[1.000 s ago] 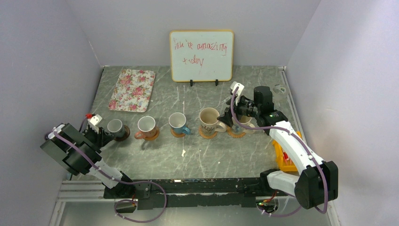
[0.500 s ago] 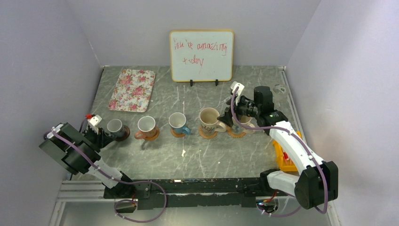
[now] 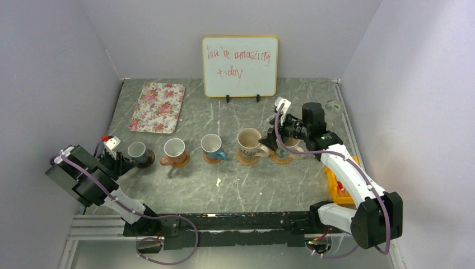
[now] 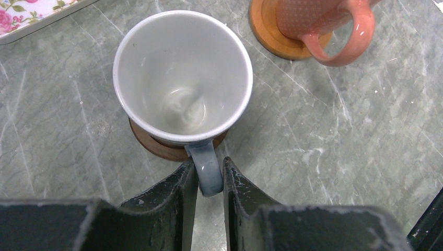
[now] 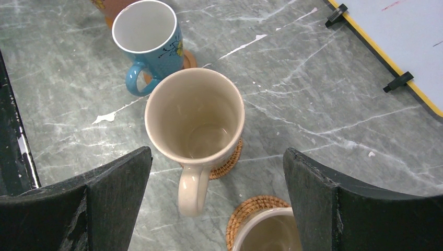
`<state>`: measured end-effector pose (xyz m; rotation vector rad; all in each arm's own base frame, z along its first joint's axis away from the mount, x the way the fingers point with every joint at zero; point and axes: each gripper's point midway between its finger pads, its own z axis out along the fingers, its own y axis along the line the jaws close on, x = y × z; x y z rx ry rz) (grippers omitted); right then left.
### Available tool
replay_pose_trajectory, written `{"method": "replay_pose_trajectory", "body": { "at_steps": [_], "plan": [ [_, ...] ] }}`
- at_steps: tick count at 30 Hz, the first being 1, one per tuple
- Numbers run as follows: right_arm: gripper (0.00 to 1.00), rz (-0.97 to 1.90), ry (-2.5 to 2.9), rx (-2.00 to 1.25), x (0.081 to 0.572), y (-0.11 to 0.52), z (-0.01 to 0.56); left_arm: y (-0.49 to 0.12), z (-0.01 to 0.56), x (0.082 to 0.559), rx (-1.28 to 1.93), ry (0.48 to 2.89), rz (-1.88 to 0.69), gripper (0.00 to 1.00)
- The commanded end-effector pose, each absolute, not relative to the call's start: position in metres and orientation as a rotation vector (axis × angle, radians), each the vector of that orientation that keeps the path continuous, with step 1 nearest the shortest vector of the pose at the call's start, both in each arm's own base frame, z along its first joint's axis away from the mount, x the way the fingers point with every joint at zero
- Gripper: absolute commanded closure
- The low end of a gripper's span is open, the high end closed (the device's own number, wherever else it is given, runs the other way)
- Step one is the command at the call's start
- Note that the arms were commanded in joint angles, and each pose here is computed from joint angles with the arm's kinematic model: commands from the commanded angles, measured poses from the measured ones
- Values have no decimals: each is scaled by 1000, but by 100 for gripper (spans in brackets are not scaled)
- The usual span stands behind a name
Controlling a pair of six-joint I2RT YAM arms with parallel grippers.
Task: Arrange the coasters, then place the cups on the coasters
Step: Place the cup on the coaster.
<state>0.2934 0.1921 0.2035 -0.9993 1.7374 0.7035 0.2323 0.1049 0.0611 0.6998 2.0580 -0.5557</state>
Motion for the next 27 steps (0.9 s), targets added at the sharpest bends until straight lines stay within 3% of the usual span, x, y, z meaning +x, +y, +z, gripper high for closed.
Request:
{"method": "replay_pose_trajectory", "body": {
  "at_steps": [1,15,26,27],
  "plan": [
    [0,711,1675,-1002,293,194,219,99,76,238,708,1969,-573,72],
    [0,712,1674,-999,293,194,219,97,73,237,711,1966,-594,70],
    [0,714,1673,-998,292,194,220,103,84,239,712,1966,-558,58],
    [0,713,1672,-999,293,194,220,103,86,239,715,1966,-554,53]
  ]
}}
